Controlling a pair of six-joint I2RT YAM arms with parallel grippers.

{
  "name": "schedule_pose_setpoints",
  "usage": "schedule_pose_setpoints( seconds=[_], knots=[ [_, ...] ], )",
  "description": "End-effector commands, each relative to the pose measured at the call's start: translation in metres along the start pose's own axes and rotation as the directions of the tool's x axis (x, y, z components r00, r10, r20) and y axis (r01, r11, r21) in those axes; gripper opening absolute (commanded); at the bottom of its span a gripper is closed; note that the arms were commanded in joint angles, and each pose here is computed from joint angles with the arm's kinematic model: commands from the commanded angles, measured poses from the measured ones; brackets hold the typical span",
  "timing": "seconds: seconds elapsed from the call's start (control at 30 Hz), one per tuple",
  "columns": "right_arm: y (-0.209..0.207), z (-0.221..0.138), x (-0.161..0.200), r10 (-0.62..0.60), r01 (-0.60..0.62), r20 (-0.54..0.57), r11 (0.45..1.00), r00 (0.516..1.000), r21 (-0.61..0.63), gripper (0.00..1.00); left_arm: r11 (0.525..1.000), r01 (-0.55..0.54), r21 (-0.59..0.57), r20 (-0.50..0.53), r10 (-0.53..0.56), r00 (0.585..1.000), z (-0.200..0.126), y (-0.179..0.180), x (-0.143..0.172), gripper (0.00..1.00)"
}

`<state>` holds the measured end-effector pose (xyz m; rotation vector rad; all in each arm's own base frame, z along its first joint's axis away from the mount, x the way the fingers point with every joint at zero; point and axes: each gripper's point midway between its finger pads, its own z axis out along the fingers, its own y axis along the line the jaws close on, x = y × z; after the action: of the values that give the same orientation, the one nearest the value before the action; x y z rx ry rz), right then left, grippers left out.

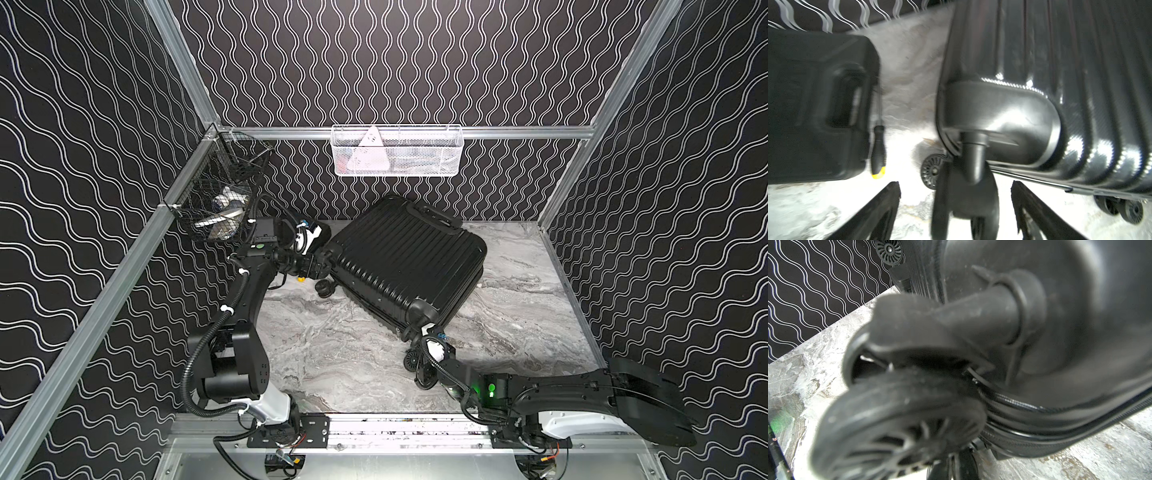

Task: Close the suitcase zippers
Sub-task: Zip the zipper on the suitcase.

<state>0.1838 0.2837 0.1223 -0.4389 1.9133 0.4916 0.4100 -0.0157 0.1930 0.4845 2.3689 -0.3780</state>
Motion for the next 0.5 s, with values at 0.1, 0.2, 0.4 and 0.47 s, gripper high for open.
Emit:
schedule_pose_setpoints(
  seconds=[0.1, 0.2, 0.4, 0.47],
  knots=[
    [0.003, 0.001, -0.004, 0.013, -0.013, 0.009, 1.0, 1.0, -0.008, 0.0, 0.999, -0.037, 0.005, -0.047, 0.038, 0.998, 0.007, -0.004, 0.006, 0.79],
    [0.0, -0.001, -0.006, 0.022, -0.022, 0.016, 1.0, 1.0, 0.003, 0.0, 0.999, -0.03, 0.01, -0.097, 0.031, 0.995, 0.013, -0.005, 0.012, 0.66],
    [-0.012, -0.006, -0.009, 0.027, -0.028, 0.027, 0.999, 0.999, 0.043, 0.0, 1.0, -0.015, 0.011, -0.109, 0.016, 0.994, 0.01, -0.017, 0.007, 0.44],
    [-0.019, -0.009, -0.008, 0.035, -0.037, 0.025, 0.997, 0.999, 0.066, 0.0, 1.0, -0.003, 0.005, -0.121, 0.004, 0.993, 0.007, -0.028, 0.005, 0.38]
  ],
)
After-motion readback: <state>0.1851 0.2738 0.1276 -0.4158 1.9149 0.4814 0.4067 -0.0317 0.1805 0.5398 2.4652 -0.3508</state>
